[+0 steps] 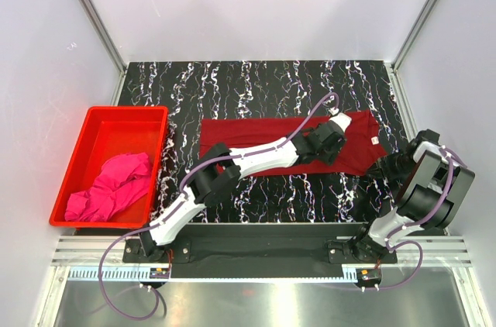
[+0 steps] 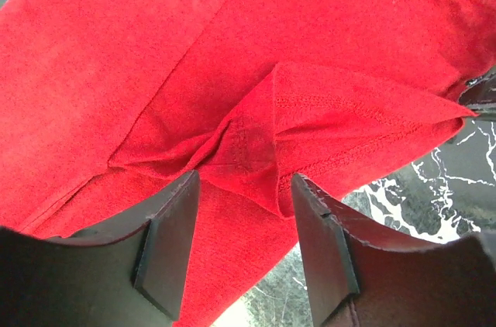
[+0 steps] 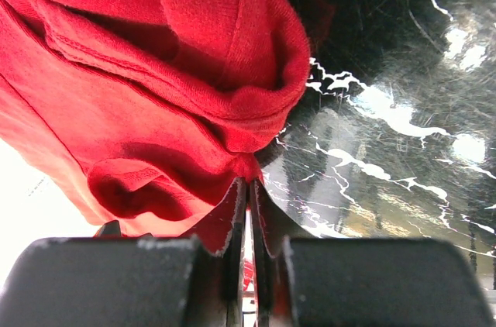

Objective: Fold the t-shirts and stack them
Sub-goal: Fold the tshirt

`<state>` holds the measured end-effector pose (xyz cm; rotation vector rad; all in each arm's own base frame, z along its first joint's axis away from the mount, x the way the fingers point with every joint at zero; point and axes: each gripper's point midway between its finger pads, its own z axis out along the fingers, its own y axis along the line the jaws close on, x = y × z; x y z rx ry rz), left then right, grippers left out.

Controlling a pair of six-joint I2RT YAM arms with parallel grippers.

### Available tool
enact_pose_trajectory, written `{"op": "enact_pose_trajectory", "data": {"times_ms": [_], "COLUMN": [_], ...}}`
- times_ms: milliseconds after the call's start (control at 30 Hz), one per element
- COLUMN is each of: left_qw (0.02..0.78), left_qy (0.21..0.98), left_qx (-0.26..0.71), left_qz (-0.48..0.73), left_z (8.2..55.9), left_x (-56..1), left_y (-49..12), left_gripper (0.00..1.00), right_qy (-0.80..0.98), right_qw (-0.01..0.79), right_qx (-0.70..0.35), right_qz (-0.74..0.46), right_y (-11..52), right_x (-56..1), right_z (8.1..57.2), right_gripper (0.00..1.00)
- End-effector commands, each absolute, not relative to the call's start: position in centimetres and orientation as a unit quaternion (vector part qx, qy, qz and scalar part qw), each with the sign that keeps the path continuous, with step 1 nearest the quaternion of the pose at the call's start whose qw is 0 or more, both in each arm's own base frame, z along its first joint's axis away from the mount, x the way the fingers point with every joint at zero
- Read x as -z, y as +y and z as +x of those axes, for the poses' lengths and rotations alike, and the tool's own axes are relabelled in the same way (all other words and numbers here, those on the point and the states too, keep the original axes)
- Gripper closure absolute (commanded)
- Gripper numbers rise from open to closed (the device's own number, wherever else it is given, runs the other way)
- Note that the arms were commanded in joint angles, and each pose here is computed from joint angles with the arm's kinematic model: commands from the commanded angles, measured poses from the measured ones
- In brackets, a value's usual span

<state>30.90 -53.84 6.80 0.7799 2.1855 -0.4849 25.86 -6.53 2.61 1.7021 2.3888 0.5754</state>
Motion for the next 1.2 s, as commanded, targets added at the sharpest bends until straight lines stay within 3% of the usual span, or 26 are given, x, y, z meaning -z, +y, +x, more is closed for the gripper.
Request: {"op": "enact_pose_trajectory", "data": {"times_ms": [0, 500, 767, 1033, 1133, 1167], "left_qw": [0.433, 0.459, 0.449, 0.441, 0.439, 0.438], "left_qy": [0.83, 0.822, 0.825, 0.824, 0.826, 0.827], "left_qx": [0.22, 0.19, 0.181, 0.195, 0.189, 0.185], "left_qz": [0.273, 0.278, 0.291, 0.297, 0.298, 0.299], "left_z": [31.9, 33.3, 33.1, 32.7, 32.8, 32.8], "left_x": [-11.7, -9.4, -7.7, -7.3, -7.0, -6.8], "left_y": [-55.9, -56.9, -56.6, -57.2, -56.9, -56.8], "left_gripper": [0.44, 0.49, 0.58, 0.58, 0.64, 0.72], "right_qy": [0.799, 0.797, 0.798, 0.8, 0.801, 0.801], "right_qw": [0.094, 0.092, 0.092, 0.088, 0.088, 0.088], "right_qx": [-0.192, -0.2, -0.197, -0.194, -0.192, -0.192], "right_qz": [0.562, 0.563, 0.562, 0.561, 0.561, 0.561], "right_y": [-7.1, -6.8, -6.9, -7.0, -7.1, -7.0], "right_x": [-3.5, -3.3, -3.3, -3.1, -3.2, -3.1], "right_z": [26.5, 26.4, 26.6, 26.5, 26.5, 26.4], "right_gripper": [0.91, 0.92, 0.92, 0.92, 0.92, 0.93]}}
